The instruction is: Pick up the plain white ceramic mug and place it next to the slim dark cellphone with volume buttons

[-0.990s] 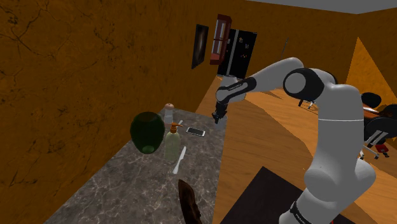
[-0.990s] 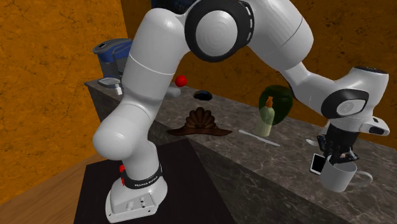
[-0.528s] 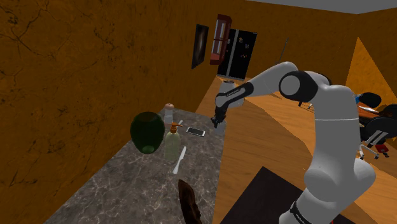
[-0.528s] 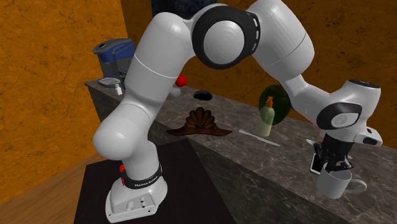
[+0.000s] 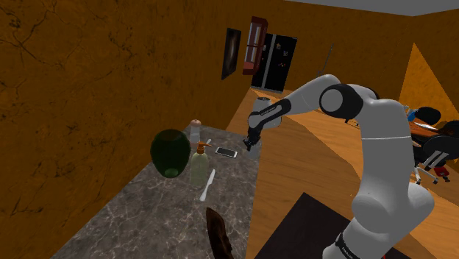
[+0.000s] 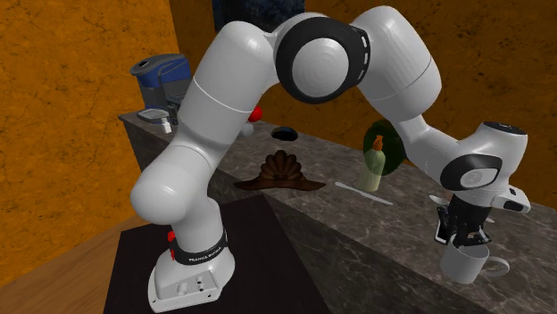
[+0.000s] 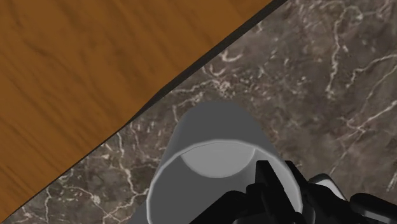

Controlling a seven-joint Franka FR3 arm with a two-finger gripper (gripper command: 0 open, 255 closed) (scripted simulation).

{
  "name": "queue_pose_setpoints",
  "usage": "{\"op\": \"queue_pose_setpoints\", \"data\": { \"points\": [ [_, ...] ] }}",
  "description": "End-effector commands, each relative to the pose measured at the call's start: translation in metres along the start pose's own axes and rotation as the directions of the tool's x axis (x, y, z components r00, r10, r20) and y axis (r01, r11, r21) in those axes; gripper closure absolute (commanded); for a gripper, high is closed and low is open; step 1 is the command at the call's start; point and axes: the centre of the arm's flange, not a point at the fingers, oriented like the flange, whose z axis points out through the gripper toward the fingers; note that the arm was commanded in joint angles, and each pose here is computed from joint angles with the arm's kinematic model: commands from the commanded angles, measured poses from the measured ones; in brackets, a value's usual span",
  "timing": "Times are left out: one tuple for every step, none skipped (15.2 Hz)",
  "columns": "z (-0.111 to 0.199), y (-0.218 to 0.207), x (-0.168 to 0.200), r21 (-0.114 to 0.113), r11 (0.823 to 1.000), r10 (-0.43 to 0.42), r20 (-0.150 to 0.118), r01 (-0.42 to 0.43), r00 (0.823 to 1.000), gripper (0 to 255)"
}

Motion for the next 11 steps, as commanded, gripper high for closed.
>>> {"op": "queue_pose_setpoints", "data": {
  "points": [
    [0.0,0.0,0.0,0.0,1.0,0.0,0.0,0.0,1.0,255],
    [0.0,0.0,0.0,0.0,1.0,0.0,0.0,0.0,1.0,255],
    [0.0,0.0,0.0,0.0,1.0,0.0,0.0,0.0,1.0,255],
    [0.0,0.0,0.0,0.0,1.0,0.0,0.0,0.0,1.0,0],
    [0.0,0.0,0.0,0.0,1.0,0.0,0.0,0.0,1.0,0],
    [0.0,0.0,0.0,0.0,1.0,0.0,0.0,0.0,1.0,0],
    [0.0,0.0,0.0,0.0,1.0,0.0,0.0,0.0,1.0,0],
    [0.0,0.0,0.0,0.0,1.0,0.0,0.0,0.0,1.0,0],
    [0.0,0.0,0.0,0.0,1.0,0.0,0.0,0.0,1.0,0],
    [-0.013,0.0,0.0,0.0,1.0,0.0,0.0,0.0,1.0,0],
    [-0.026,0.0,0.0,0.0,1.0,0.0,0.0,0.0,1.0,0]
  ]
}}
